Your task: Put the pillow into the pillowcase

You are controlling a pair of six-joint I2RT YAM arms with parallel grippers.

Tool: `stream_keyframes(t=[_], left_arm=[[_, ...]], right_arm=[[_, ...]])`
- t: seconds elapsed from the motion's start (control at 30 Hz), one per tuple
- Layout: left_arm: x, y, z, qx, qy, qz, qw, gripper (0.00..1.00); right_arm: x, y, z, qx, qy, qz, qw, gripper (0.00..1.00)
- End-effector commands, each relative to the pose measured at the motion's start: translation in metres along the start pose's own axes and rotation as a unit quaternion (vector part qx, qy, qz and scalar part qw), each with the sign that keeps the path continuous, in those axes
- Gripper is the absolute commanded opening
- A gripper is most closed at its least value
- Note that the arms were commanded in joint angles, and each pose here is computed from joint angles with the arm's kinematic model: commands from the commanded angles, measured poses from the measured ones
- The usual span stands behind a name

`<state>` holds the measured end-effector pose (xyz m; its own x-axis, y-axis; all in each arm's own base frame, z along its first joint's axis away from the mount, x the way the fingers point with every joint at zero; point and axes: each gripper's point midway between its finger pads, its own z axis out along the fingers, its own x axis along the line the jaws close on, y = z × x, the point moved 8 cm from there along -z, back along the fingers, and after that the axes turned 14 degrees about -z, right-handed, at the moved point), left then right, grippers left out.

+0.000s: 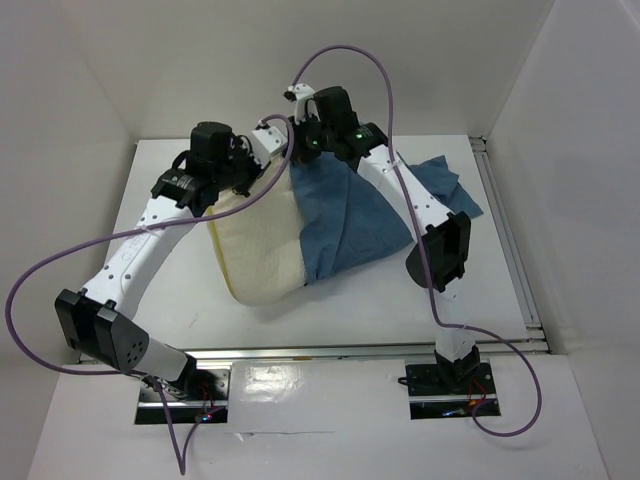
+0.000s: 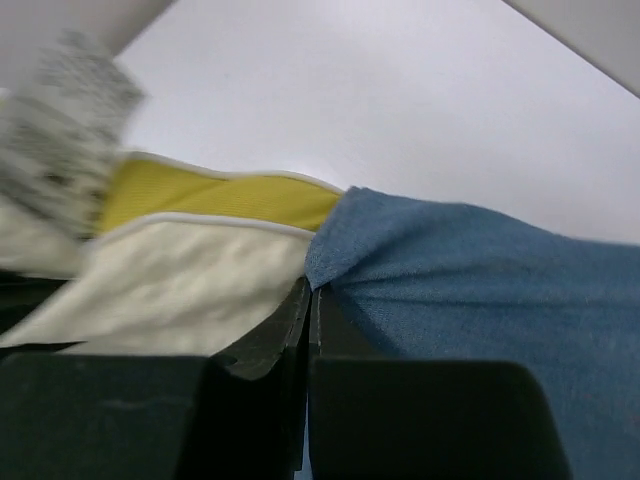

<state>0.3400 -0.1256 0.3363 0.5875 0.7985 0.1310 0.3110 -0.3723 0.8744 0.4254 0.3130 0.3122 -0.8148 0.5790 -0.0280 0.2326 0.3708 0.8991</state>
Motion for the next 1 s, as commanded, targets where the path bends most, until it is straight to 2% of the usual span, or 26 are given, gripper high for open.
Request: stream_keyframes(t=[0.0,0.2,0.5,0.63,0.73,0.83,0.97], left_arm=[[-0.003,0.043,-0.003,-0.107,0.000,0.020,0.994,0.00],[-0.003,0.058,0.005,-0.135,0.020,0.007,0.991,0.00],[-0.019,0.080,-0.001,-0.172,0.006,-0.007,0.985,0.00],[-0.029,0.076,-0.005,-0.169,-0.018,-0.019,0.985,0.00],[-0.041,0.064,-0.009,-0.158,-0.050,-0.028,0.986,0.00],[-0.053,0.050,-0.013,-0.151,-0.079,-0.035,0.985,0.00],[-0.063,0.039,-0.007,-0.136,-0.097,-0.043,0.985,0.00]], right_arm=[[0.078,0.077,-0.046,-0.127,0.134,-0.043,0.982,0.00],[0.115,0.114,-0.073,-0.183,0.195,-0.047,0.962,0.00],[0.121,0.127,-0.082,-0.210,0.223,-0.037,0.951,0.00],[0.106,0.128,-0.082,-0.215,0.195,-0.032,0.956,0.00],[0.076,0.123,-0.082,-0.209,0.167,0.011,0.963,0.00],[0.076,0.126,-0.084,-0.218,0.163,0.015,0.962,0.00],[0.095,0.131,-0.088,-0.223,0.201,0.016,0.954,0.00]])
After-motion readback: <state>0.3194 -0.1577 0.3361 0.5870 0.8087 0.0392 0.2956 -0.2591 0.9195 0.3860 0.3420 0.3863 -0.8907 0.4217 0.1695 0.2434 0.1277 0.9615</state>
